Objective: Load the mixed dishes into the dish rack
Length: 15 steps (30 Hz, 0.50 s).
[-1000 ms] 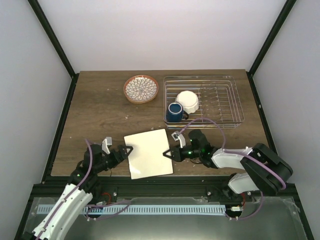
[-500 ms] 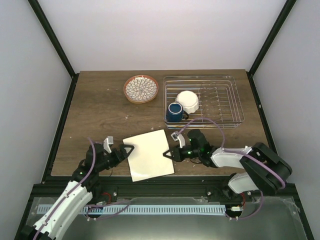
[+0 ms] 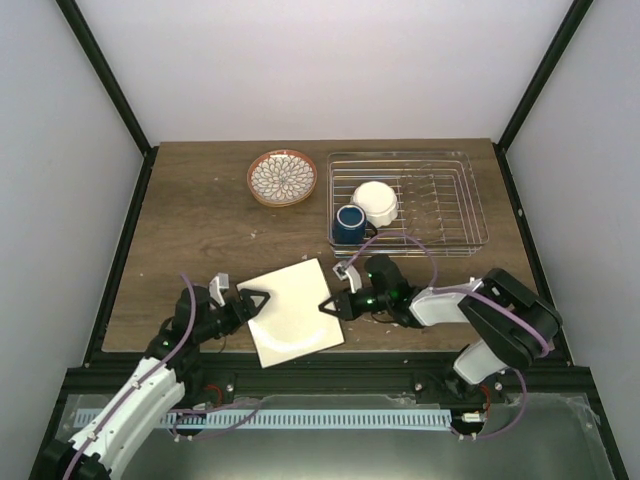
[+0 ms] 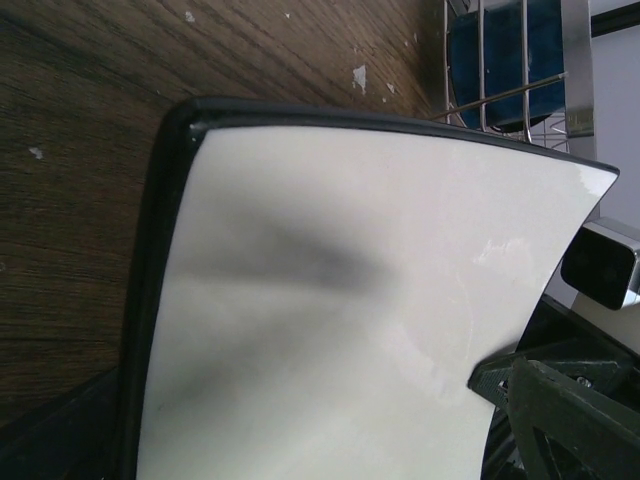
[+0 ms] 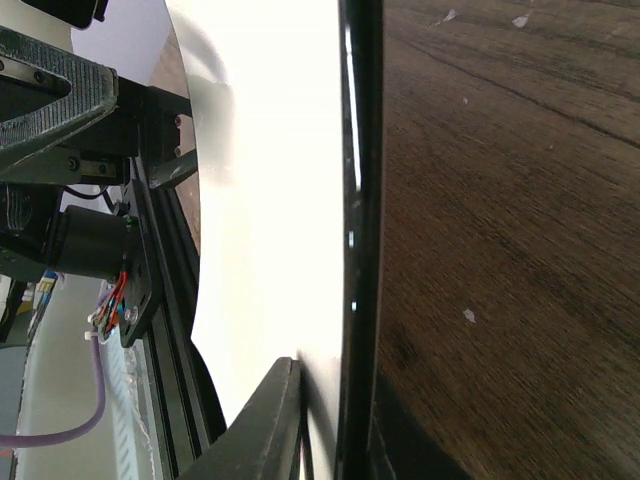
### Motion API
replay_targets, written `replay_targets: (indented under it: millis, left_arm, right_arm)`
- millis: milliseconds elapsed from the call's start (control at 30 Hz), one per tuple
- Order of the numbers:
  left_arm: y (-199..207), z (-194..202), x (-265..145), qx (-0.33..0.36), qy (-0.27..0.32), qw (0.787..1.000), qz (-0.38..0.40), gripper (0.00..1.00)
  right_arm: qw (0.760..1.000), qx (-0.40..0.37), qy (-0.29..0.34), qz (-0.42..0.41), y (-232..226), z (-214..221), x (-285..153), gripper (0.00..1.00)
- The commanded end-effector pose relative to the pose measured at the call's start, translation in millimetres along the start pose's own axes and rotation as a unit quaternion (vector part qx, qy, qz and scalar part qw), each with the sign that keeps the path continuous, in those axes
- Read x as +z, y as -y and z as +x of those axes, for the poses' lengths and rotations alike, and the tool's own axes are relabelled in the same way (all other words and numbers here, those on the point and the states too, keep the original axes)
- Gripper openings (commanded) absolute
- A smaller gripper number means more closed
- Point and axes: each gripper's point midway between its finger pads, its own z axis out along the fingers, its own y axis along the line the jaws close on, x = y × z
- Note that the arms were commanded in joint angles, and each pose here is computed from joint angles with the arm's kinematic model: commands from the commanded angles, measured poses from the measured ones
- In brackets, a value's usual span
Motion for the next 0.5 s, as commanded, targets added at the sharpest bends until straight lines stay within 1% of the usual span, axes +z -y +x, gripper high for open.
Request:
replay_targets:
  millis: [0,133,200,467]
  left_arm:
    - [-51,37,7,-0.031,-0.053,0.997,-0.048,1.00]
    - [-50,36,7,-0.031,-0.052,0.997,-0.048,1.00]
    - [-49,36,7,-0.031,-0.051,0.997,-0.047,1.00]
    - [-49,35,8,-0.034,-0.051,0.997,-0.047,1.00]
  right_arm:
    - [0.997,-0.060,0.037,-0.034,-23,-31,6,0.01]
    - [0.997,-0.058,0.034,-0.044,-25,-31,9,0.02]
    - [0.997,-0.055,0.032,-0.047,-24,-31,11,0.04]
    - [0.997,-0.052,0.022,-0.061,-27,-30,21,0.10]
